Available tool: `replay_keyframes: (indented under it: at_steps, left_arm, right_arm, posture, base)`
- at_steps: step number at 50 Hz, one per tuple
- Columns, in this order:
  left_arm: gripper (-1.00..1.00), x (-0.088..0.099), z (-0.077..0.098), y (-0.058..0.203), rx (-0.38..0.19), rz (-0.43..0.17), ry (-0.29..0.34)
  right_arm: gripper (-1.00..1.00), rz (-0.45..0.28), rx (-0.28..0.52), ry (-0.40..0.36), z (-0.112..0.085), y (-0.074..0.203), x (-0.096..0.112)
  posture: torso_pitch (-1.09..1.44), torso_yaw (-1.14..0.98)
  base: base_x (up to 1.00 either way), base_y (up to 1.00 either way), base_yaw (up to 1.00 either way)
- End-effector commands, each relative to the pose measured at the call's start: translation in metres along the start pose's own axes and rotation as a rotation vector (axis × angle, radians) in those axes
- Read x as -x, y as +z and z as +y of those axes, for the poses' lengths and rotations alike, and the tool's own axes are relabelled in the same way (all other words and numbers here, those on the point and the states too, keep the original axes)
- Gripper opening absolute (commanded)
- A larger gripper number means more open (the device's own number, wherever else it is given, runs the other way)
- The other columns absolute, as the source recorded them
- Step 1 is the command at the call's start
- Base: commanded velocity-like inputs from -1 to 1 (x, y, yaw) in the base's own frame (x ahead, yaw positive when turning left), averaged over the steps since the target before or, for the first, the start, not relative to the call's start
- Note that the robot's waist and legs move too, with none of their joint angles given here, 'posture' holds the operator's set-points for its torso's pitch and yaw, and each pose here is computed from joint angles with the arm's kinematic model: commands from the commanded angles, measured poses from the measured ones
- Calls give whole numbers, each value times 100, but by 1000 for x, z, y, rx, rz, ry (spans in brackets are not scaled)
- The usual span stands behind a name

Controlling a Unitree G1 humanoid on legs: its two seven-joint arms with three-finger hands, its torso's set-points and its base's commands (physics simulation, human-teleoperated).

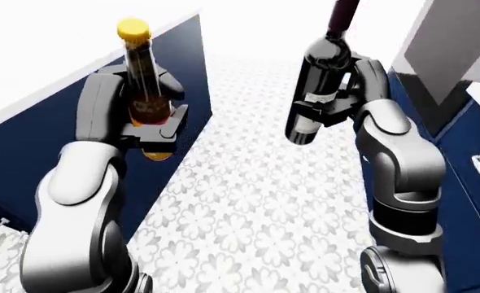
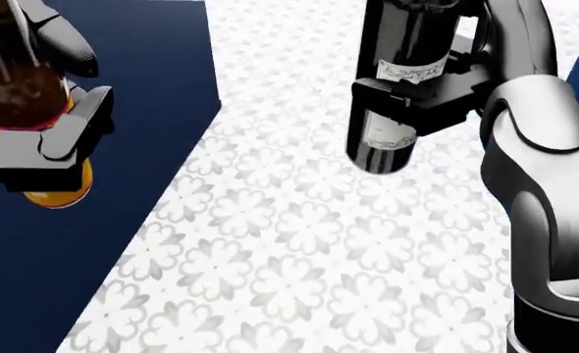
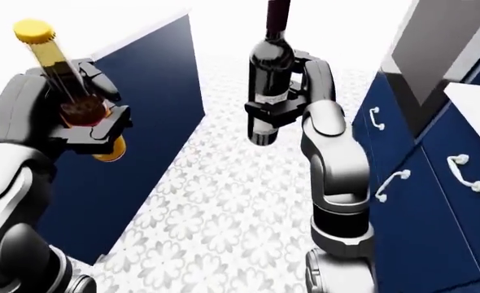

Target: Move the drinks to the dining counter.

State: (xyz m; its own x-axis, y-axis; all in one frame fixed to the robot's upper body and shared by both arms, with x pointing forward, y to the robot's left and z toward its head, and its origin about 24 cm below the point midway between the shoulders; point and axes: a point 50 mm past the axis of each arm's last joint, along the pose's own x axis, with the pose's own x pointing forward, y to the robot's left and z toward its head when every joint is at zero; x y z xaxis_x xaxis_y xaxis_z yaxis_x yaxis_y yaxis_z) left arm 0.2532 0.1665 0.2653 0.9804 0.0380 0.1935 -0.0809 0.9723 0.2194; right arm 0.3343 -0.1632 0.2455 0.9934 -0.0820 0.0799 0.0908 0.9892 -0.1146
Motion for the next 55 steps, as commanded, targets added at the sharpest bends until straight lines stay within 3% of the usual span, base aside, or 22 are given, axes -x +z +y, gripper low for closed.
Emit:
replay_keyframes:
  at_steps: [1,32,55]
  left_arm:
    - [-100,3,5,13,-9,-92,37]
    - [-100,3,4,11,-6,-91,37]
    - [-100,4,0,17,-10,-100,28]
  right_arm:
    - [-100,-193,-24,15,1,36,8]
    - [-100,-195,-6,9,-5,36,10]
    - [-100,-184,21,57,-3,39,19]
  posture:
    - [0,0]
    - [0,0]
    - [0,0]
  base:
    - [19,0,100]
    - [18,0,100]
    - [18,0,100]
